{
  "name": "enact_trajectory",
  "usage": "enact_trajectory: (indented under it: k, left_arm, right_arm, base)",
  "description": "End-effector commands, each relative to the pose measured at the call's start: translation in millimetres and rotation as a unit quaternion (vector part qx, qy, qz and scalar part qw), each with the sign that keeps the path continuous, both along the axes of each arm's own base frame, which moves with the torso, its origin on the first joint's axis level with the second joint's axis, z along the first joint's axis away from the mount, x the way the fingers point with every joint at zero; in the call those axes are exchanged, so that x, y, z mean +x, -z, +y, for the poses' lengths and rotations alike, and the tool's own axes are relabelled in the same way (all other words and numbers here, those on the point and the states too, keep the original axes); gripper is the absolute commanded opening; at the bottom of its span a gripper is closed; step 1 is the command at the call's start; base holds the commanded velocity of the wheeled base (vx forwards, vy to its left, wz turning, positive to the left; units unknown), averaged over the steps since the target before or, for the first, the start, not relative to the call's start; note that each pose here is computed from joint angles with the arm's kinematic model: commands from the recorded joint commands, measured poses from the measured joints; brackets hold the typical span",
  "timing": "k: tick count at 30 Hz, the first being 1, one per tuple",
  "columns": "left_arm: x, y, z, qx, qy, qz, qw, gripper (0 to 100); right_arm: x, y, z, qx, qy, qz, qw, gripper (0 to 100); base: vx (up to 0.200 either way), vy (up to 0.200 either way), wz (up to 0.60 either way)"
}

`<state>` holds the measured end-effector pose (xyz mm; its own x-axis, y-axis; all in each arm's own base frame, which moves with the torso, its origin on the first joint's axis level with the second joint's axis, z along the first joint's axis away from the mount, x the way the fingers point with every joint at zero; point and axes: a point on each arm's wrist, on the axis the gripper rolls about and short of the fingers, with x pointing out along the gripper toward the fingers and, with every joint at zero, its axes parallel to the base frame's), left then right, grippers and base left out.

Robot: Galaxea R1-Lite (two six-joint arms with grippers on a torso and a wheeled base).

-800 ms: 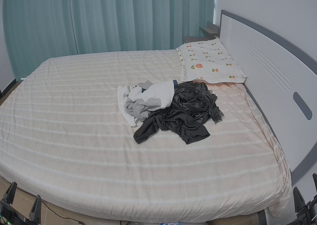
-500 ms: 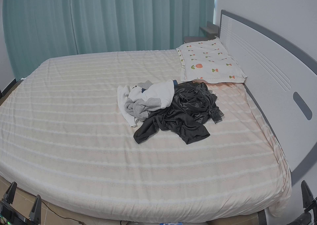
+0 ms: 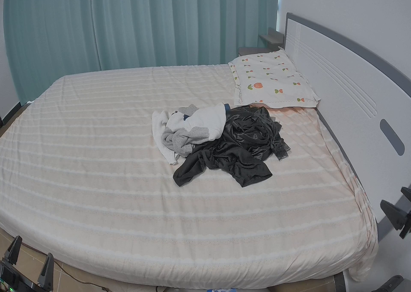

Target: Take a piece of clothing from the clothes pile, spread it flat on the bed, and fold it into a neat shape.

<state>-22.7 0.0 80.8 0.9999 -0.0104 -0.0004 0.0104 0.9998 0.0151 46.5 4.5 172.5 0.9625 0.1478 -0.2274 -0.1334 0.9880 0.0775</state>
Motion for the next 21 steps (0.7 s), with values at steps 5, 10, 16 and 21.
enact_trajectory:
  k: [5,10,16,21]
  left_arm:
    - [0,5,0,0.002,0.002,-0.002,1.0,100]
    - [0,5,0,0.002,0.002,-0.002,1.0,100]
    - [0,5,0,0.002,0.002,-0.002,1.0,100]
    - [0,5,0,0.002,0.002,-0.002,1.0,100]
  right_arm:
    - [199,42,49,0.039,-0.038,0.163,0.9851,100]
    - [255,73,79,0.059,0.01,0.155,0.9862,100]
    - [303,105,105,0.073,0.047,0.158,0.9836,100]
    - [328,134,124,0.08,0.069,0.167,0.9803,100]
  base:
    - [0.0,0.0,0.0]
    - [0.0,0.0,0.0]
    - [0.0,0.0,0.0]
    - [0.0,0.0,0.0]
